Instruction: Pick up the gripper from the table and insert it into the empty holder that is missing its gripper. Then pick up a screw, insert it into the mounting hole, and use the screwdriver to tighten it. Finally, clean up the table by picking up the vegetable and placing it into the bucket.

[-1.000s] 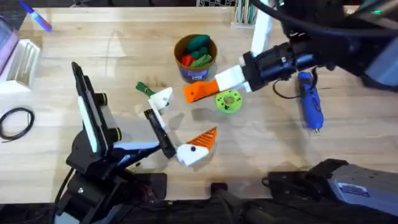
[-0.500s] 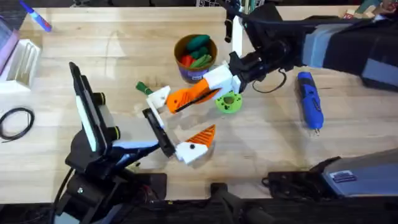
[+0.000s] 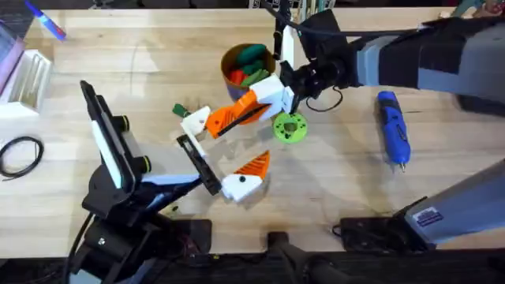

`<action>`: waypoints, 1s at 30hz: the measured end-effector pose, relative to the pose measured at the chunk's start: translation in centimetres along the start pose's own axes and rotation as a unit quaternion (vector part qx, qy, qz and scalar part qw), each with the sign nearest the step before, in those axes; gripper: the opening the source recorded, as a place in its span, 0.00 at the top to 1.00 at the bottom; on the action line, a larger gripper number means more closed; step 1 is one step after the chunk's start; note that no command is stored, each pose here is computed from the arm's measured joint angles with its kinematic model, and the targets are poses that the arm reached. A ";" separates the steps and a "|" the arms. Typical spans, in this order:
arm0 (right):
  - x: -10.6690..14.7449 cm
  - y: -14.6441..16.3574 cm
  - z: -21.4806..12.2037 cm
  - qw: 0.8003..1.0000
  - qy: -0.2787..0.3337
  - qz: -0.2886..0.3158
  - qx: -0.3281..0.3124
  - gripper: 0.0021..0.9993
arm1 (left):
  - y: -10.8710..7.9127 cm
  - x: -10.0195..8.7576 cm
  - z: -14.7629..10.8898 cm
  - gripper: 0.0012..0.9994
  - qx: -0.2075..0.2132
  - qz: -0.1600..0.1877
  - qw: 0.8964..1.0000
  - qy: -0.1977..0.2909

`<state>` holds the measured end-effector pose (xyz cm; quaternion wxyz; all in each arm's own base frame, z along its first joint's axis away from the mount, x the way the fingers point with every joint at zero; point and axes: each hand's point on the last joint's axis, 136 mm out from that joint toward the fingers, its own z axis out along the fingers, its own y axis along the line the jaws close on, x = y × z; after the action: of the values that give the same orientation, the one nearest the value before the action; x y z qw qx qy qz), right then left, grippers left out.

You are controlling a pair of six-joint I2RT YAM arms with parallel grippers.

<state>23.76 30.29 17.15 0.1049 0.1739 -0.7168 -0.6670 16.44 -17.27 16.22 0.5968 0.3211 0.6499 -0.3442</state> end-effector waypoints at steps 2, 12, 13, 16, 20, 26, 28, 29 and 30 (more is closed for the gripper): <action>-0.2 0.0 0.0 1.000 -0.002 0.004 0.003 0.99 | 0.0 0.0 0.0 0.01 0.000 0.000 1.000 0.000; -0.8 -0.3 1.0 1.000 -0.006 -0.003 0.024 0.99 | 1.1 0.0 -0.1 0.01 -0.028 -0.012 1.000 -0.001; -0.9 -0.3 1.1 1.000 -0.007 -0.008 0.026 0.99 | 1.2 0.0 -0.1 0.01 -0.033 -0.013 0.999 -0.001; -1.2 -0.3 1.5 0.999 -0.009 -0.024 0.032 0.99 | 1.7 0.0 -0.1 0.01 -0.046 -0.015 0.999 -0.002; -1.6 -0.2 2.1 0.998 -0.011 -0.047 0.037 0.99 | 2.4 0.0 -0.2 0.01 -0.066 -0.016 0.998 -0.003; -1.8 -0.1 2.7 0.997 -0.012 -0.057 0.042 0.99 | 3.1 -0.1 -0.4 0.01 -0.084 -0.015 0.996 -0.004; -1.8 -0.1 2.7 0.998 -0.013 -0.047 0.042 0.99 | 3.1 -0.1 -0.4 0.01 -0.084 -0.015 0.996 -0.004; -1.8 -0.1 2.7 0.998 -0.013 -0.040 0.041 0.99 | 3.1 -0.1 -0.4 0.01 -0.084 -0.015 0.996 -0.004; -1.8 -0.1 2.7 0.998 -0.013 -0.034 0.041 0.99 | 3.1 -0.1 -0.4 0.01 -0.084 -0.015 0.996 -0.004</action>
<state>24.43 33.44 16.96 0.0653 0.1938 -0.7386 -0.6424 18.79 -15.26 16.14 0.6191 0.2581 0.6788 -0.2988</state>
